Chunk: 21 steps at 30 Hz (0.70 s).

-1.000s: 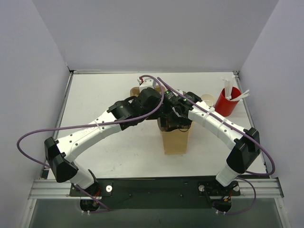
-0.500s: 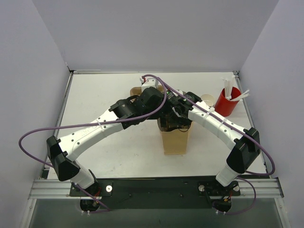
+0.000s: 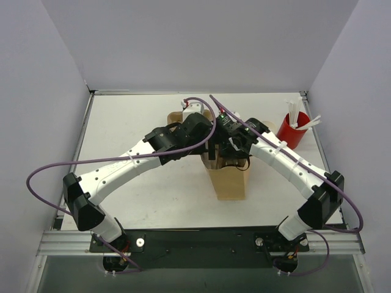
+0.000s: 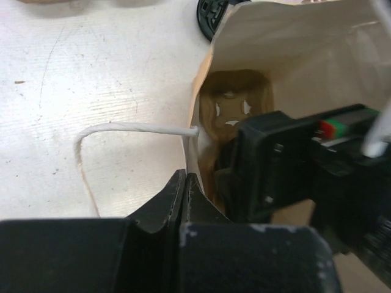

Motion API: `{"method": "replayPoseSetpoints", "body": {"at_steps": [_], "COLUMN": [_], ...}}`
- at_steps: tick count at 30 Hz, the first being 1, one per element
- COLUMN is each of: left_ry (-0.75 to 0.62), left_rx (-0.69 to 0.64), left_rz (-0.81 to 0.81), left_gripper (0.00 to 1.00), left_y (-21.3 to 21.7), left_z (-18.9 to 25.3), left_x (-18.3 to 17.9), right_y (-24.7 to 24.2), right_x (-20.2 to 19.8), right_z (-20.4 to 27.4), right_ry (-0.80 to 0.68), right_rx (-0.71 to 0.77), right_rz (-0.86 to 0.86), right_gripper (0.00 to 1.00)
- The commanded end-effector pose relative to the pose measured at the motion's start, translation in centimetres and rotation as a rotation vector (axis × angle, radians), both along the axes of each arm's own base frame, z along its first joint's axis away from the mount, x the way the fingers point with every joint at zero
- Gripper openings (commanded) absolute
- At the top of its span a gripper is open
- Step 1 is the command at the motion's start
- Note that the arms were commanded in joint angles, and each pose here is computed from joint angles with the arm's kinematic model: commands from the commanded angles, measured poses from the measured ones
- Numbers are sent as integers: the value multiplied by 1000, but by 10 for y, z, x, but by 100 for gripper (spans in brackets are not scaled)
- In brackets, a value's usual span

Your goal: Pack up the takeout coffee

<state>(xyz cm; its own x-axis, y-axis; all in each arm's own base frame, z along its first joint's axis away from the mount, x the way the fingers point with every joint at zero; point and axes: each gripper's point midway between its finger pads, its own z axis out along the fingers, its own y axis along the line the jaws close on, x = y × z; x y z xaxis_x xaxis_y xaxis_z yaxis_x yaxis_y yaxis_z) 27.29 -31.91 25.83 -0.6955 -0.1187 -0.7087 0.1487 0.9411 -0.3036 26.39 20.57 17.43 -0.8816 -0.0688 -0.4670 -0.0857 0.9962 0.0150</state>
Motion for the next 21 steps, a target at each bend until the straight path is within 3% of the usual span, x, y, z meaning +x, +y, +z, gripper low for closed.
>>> {"method": "replayPoseSetpoints", "body": {"at_steps": [1, 21], "left_ry": [-7, -16], "left_rx": [61, 54], "left_rz": [12, -23], "left_gripper": [0, 0], "left_y": [11, 1], "left_z": [-5, 1], "left_x": [2, 5], "right_y": [-10, 15], "right_x": [-4, 2], "right_z": [17, 41], "right_ry": [-33, -67], "right_rx": [26, 118], "right_rz": [-13, 23], "right_gripper": [88, 88]}}
